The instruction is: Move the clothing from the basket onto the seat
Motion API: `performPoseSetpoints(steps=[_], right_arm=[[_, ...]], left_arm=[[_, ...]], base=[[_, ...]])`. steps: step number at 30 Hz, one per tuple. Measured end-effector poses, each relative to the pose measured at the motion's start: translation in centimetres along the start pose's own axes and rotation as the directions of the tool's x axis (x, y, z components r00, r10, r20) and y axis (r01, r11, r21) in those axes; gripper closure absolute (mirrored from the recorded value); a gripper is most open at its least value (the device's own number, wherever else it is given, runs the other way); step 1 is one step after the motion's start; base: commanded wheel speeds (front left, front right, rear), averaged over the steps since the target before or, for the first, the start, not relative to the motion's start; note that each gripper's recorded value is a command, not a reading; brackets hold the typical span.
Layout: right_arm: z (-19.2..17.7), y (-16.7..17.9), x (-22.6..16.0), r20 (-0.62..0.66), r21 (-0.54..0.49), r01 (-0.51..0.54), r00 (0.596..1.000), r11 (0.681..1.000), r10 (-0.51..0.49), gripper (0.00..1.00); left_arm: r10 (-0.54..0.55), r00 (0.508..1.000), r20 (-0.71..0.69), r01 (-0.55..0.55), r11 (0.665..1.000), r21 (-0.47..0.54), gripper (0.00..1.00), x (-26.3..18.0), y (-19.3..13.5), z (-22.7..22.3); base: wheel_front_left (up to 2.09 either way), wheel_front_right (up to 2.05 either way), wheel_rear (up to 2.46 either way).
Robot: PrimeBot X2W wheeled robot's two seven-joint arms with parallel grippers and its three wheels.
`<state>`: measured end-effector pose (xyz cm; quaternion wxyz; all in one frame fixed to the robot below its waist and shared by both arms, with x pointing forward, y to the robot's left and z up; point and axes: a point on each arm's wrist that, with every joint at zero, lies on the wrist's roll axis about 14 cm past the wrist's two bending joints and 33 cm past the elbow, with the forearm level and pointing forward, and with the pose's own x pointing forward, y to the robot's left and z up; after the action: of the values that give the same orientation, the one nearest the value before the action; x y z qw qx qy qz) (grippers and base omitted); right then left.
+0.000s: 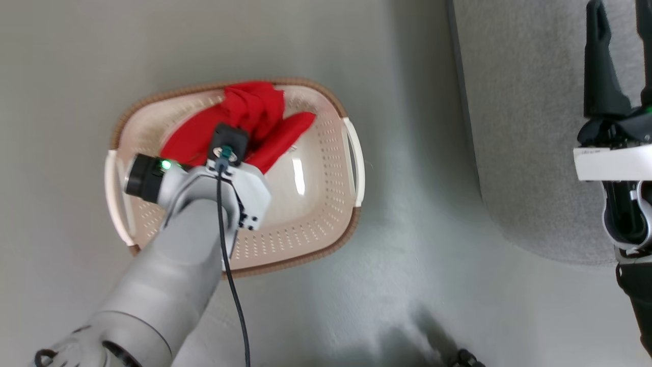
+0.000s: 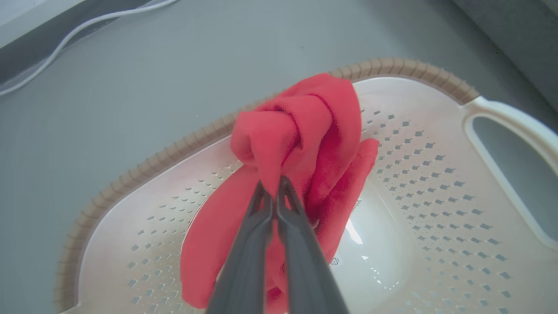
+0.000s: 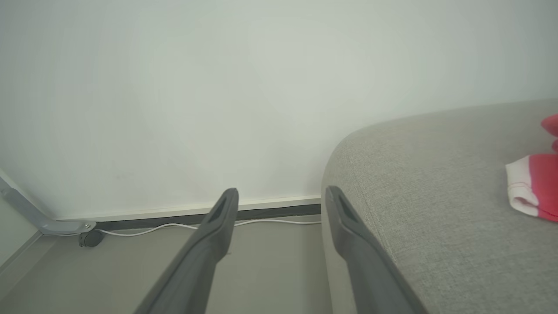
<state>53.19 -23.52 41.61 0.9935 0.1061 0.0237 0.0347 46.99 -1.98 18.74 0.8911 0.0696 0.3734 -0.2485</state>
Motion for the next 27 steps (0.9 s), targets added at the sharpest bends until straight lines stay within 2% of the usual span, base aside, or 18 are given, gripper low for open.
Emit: performPoseSetpoints(steps=[9,14,27], right_arm=[[3.2,1.9,-2.9,0.025,-0.018,-0.028,0.999,0.999,0.028,0.0],[4.6,3.2,-4.8,0.037,-0.019,-0.048,0.998,0.999,0.048,0.0],[6.7,7.4,-9.4,0.071,-0.012,-0.11,0.991,0.994,0.11,0.0]], left_arm=[[-0.009,0.975,0.223,0.021,0.998,-0.054,1.0,-6.0,-2.2,8.0],[0.001,0.948,0.32,0.018,0.998,-0.058,1.0,-9.9,-3.0,10.4],[0.024,0.815,0.578,-0.008,1.0,-0.03,1.0,-19.3,-3.5,17.5]], base=[[0.0,0.0,0.0],[0.0,0.0,0.0],[0.0,0.0,0.0]])
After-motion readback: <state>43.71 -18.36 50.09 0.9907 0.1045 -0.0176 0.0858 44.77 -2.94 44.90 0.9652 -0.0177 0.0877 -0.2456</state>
